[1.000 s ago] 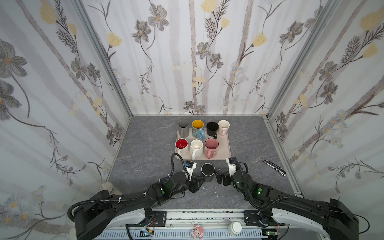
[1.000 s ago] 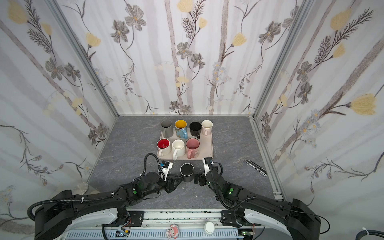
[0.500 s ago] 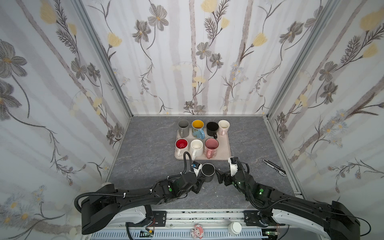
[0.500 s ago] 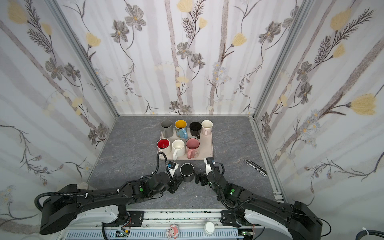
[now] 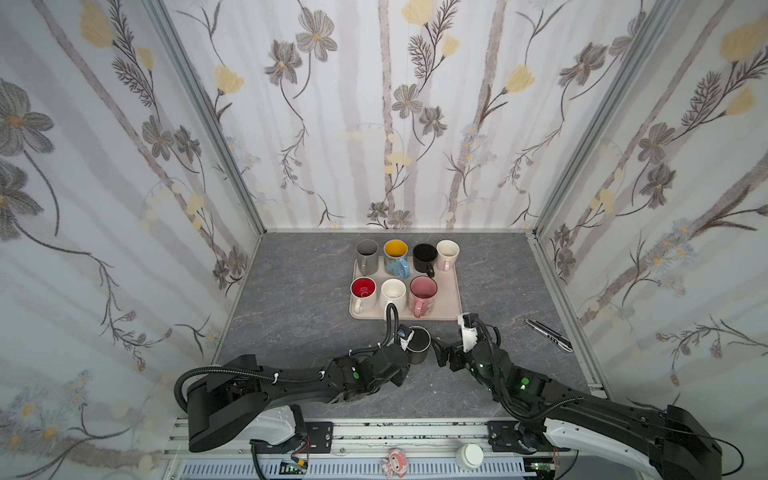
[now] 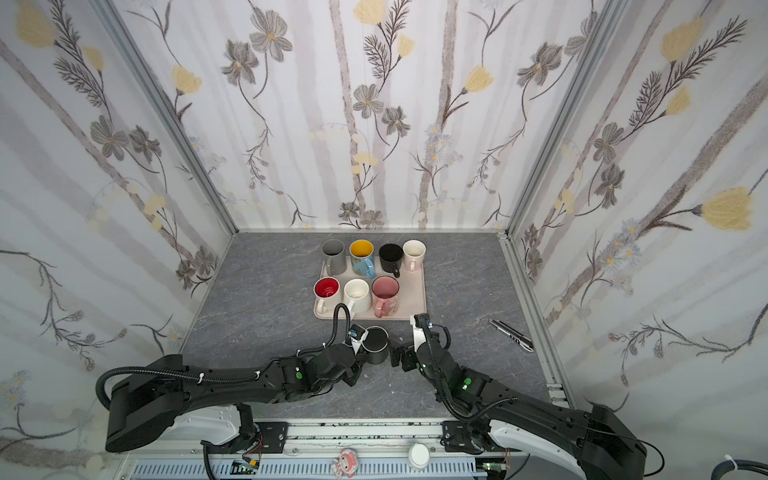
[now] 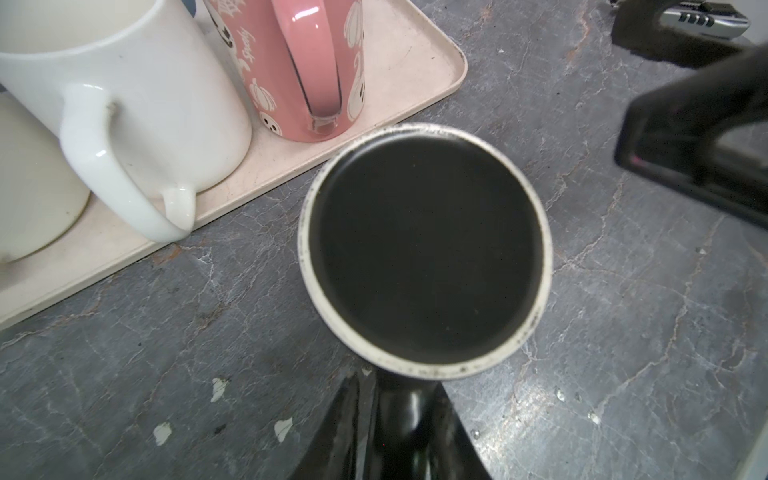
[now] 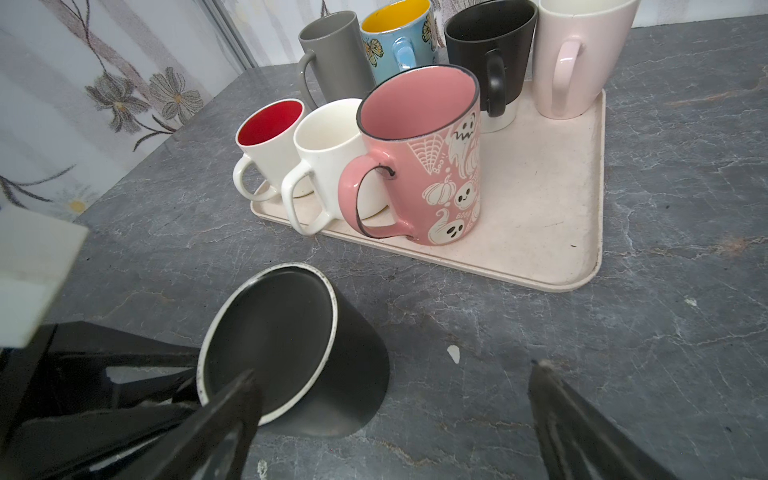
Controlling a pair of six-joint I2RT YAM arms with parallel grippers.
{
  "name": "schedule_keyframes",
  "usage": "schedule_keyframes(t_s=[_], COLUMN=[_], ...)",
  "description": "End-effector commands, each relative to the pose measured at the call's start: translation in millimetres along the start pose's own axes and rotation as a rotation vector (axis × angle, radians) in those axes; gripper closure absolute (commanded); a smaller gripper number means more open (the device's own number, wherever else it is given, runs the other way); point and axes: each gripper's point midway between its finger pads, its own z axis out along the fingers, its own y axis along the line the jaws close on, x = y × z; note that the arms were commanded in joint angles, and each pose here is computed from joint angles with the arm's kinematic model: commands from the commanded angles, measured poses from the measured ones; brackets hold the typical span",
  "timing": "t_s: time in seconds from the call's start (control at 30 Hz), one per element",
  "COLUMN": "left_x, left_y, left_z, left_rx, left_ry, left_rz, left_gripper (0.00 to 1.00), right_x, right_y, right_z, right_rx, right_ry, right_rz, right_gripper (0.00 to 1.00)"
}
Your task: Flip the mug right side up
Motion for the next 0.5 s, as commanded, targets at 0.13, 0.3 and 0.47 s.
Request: schedule_keyframes(t_s=[0.13,0.3,0.47], left_x=[-15,-18,-25], left_y=[-3,-6,-6], left_z=[-4,-11,-18], left_rx=[-0.001,0.003,0.012], left_ry=[-0.062,-0.083,-0.118], left_rz=[0.017,0.017,-0.014], left_gripper=[0.91,1.00,1.00], right_x=[-6,-11,-20], right_y=[0,0,4], right_z=[-2,-5,-8], right_rx=[-0.003,-0.005,-0.016], right_ry=[-0.024,-0.043,-0.061], right_rz=[0.027,0.034,0.040], right_gripper=[0.01,0.01,0.01])
